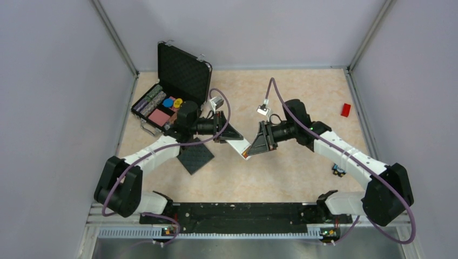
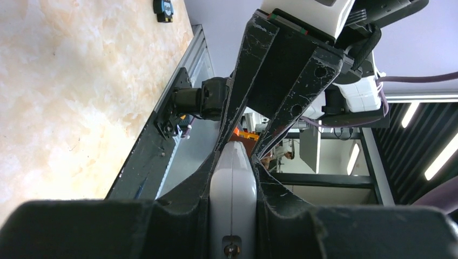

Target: Load the batteries into the remote control

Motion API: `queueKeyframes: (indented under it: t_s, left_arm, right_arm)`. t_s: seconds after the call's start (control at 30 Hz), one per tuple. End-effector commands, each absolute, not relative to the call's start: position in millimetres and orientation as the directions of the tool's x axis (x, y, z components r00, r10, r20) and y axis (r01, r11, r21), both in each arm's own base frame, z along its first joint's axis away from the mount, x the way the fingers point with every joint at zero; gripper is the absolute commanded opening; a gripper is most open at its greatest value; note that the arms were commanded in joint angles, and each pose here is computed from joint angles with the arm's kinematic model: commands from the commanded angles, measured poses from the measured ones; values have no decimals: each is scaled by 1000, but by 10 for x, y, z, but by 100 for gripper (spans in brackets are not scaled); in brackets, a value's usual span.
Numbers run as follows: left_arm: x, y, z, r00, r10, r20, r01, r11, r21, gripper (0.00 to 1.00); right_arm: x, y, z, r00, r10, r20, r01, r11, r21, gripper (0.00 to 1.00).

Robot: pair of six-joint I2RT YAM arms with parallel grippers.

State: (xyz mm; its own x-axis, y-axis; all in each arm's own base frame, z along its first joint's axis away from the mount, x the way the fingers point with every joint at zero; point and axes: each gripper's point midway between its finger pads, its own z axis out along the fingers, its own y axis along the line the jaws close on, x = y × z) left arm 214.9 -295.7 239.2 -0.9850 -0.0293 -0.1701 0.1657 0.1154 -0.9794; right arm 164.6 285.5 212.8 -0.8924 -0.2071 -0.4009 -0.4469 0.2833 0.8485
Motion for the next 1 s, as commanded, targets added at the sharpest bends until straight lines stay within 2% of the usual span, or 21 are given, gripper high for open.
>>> queueKeyframes:
  t_s: [0.0, 0.07, 0.1, 0.23, 0.3, 0.5, 0.67, 0.77, 0.83, 0.97]
  left_arm:
    - [2185, -2969, 2715, -969, -26, -246, 245, 53, -968, 0]
    - [2194, -2970, 2708, -969, -27, -245, 243, 55, -968, 0]
    - [2195, -2968, 2708, -969, -29, -245, 243, 56, -968, 0]
    - [2254, -2941, 2658, -967, -55, -250, 245, 80, -966, 0]
    - [2328, -2874, 2568, -966, -94, -241, 228, 127, -965, 0]
    - [2547, -2541, 2314, -933, -241, -268, 209, 245, -947, 0]
    - [2599, -2261, 2201, -898, -346, -272, 182, 272, -945, 0]
    - [2628, -2120, 2136, -878, -400, -263, 149, 294, -944, 0]
    - [2647, -2042, 2110, -866, -429, -257, 128, 306, -943, 0]
    - [2715, -1867, 2020, -839, -494, -228, 59, 334, -941, 0]
  right_arm:
    - [1685, 2860, 2098, -875, -208, -436, -482, 295, 825, 22]
    - [1696, 2861, 2097, -876, -206, -437, -481, 300, 823, 23]
    - [1704, 2864, 2110, -875, -205, -438, -482, 301, 823, 27]
    - [1749, 2869, 2189, -878, -184, -442, -478, 310, 822, 60]
    - [1816, 2836, 2266, -880, -146, -451, -473, 324, 819, 69]
    - [2136, 2611, 2260, -885, -9, -465, -424, 427, 798, 72]
    - [2660, 2342, 1802, -814, 18, -580, -409, 692, 595, 72]
    - [2989, 2248, 1605, -719, -92, -689, -490, 771, 408, 72]
    - [3137, 2240, 1445, -662, -214, -718, -555, 784, 278, 71]
    - [3284, 2276, 1109, -599, -451, -661, -666, 740, 99, 71]
